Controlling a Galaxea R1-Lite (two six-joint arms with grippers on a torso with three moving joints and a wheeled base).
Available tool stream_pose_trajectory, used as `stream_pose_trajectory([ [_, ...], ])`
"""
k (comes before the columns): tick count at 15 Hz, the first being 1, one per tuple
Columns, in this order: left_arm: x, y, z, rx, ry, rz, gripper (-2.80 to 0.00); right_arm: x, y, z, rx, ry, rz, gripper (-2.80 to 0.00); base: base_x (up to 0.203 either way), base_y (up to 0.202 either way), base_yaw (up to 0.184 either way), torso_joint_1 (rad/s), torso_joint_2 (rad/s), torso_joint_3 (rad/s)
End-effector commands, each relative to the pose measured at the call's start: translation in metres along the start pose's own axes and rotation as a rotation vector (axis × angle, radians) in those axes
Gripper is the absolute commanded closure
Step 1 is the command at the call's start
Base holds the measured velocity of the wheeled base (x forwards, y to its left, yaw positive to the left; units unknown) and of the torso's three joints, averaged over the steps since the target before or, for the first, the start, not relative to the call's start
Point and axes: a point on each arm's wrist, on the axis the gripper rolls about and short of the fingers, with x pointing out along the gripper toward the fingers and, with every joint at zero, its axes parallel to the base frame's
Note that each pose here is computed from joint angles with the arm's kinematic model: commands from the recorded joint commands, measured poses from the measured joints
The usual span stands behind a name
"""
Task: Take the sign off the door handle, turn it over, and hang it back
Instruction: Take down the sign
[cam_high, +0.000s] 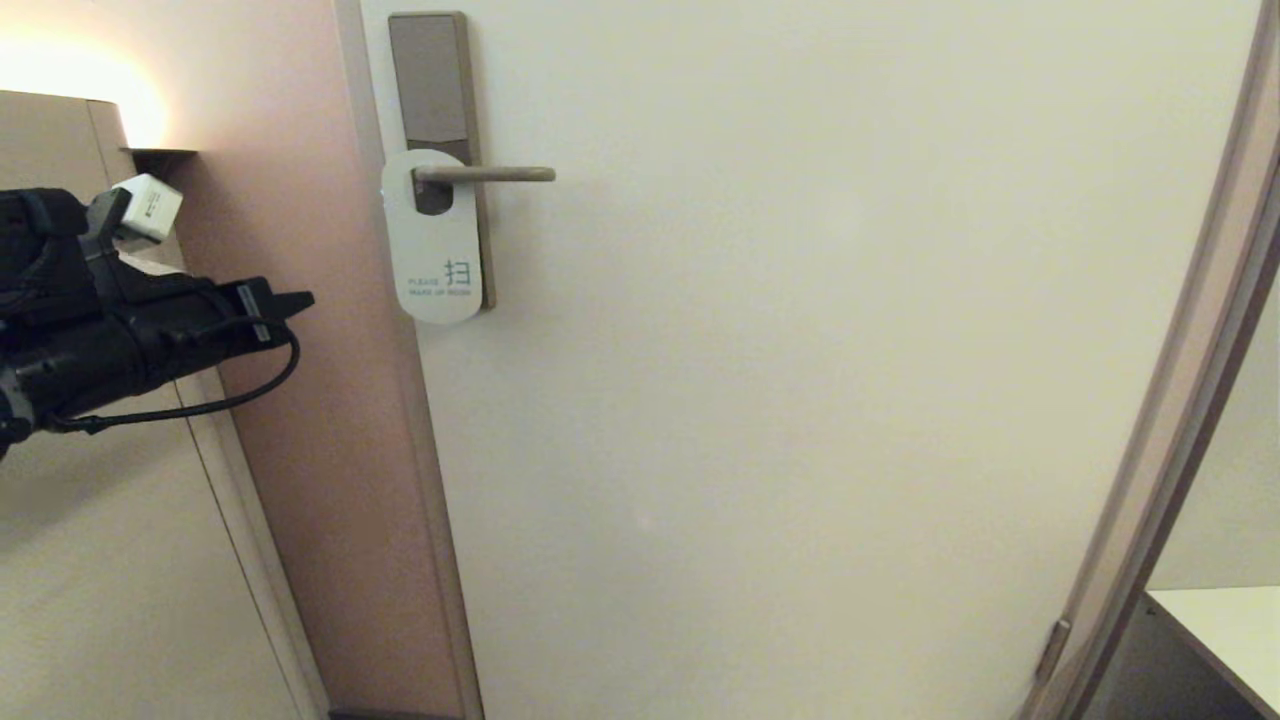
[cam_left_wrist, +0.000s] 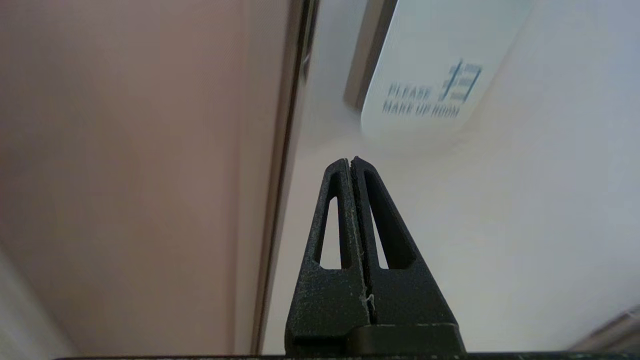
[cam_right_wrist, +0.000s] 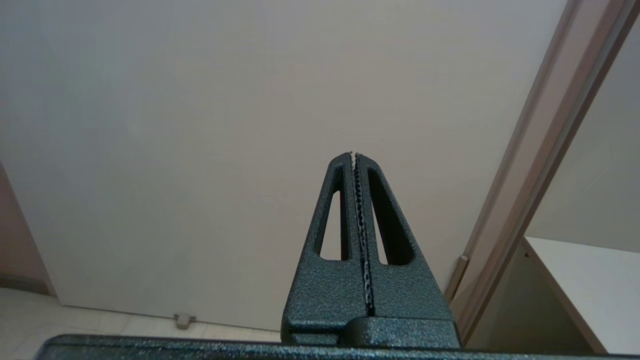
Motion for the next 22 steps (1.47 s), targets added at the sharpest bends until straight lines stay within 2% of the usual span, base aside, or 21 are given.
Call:
stream_pose_trajectory([
  [1, 0.013, 0.007, 0.001, -0.005, 0.008, -0.025, 0.00, 0.000, 0.000, 0.000, -0.001, 0.002, 0.001, 0.00, 0.000, 0.000, 0.000, 0.000, 0.00, 0.000],
  [5, 0.026, 0.009, 0.008, 0.004, 0.003, -0.101, 0.00, 0.000, 0.000, 0.000, -0.001, 0.002, 0.000, 0.00, 0.000, 0.000, 0.000, 0.000, 0.00, 0.000],
  [13, 0.050, 0.019, 0.011, 0.005, -0.001, -0.108, 0.00, 0.000, 0.000, 0.000, -0.001, 0.002, 0.000, 0.00, 0.000, 0.000, 0.000, 0.000, 0.00, 0.000],
  [14, 0.053, 0.021, 0.008, 0.004, 0.006, -0.106, -2.80, 0.000, 0.000, 0.000, -0.001, 0.002, 0.000, 0.00, 0.000, 0.000, 0.000, 0.000, 0.00, 0.000],
  [19, 0.067, 0.026, 0.006, -0.002, 0.019, -0.150, -2.80, 0.000, 0.000, 0.000, -0.001, 0.002, 0.000, 0.00, 0.000, 0.000, 0.000, 0.000, 0.00, 0.000],
  [22, 0.073, 0.026, 0.016, 0.012, -0.007, -0.196, -2.80, 0.000, 0.000, 0.000, -0.001, 0.002, 0.000, 0.00, 0.000, 0.000, 0.000, 0.000, 0.00, 0.000],
])
